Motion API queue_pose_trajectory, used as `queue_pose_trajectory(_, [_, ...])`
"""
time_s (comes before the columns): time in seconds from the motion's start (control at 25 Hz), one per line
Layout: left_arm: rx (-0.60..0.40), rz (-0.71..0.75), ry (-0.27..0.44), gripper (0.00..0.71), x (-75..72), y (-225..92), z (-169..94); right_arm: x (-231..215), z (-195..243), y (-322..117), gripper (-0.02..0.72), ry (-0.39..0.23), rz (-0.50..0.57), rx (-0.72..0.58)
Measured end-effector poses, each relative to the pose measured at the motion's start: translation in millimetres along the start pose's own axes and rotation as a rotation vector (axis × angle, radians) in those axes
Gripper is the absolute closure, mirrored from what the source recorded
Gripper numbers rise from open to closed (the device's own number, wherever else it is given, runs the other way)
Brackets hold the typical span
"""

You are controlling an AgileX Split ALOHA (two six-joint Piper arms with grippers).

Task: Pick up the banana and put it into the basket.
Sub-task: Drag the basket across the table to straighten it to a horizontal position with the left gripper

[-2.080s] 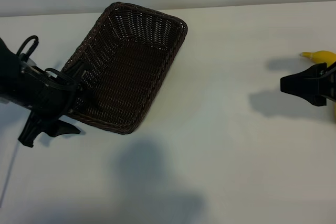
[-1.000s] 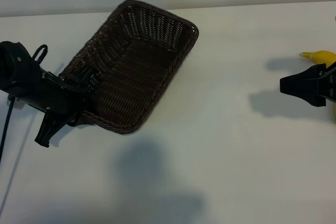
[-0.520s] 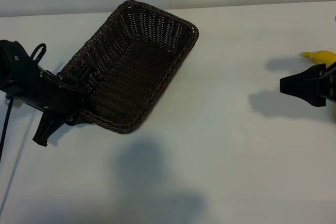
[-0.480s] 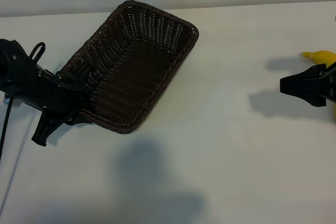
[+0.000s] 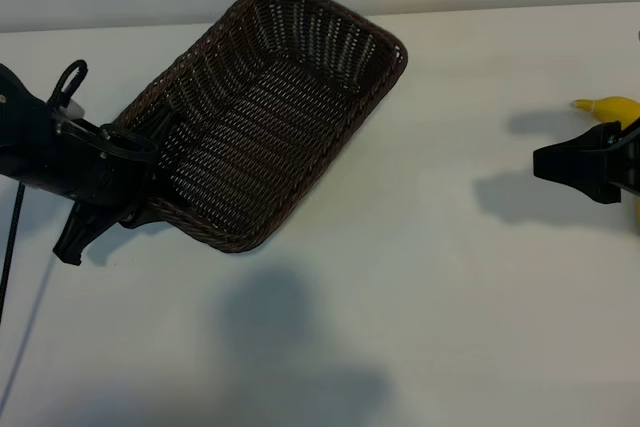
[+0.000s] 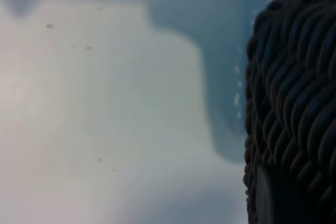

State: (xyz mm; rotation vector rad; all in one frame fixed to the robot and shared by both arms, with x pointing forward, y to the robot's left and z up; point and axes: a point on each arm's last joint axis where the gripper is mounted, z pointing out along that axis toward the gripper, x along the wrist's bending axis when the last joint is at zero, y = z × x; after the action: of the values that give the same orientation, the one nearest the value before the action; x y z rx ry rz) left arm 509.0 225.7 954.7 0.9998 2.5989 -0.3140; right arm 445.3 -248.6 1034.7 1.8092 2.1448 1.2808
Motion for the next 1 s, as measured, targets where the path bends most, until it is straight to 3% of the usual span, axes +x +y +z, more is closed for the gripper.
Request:
queue_pose_trajectory(0.32, [0.022,0.148,-0.004,0.547,-6.2,2,-8,0,0,0,0.120,0.000,0.000,0.000])
queue_pose_trajectory(0.68, [0.067,0.490,-0.036,0.547,-43.0,31,-52,0,0,0,0.120,0.000,0.000,0.000])
queue_pose_trajectory(1.0, [0.260,0.709,0.094,0.547,-67.2,52,-42,0,0,0,0.120,0.001,0.000,0.001])
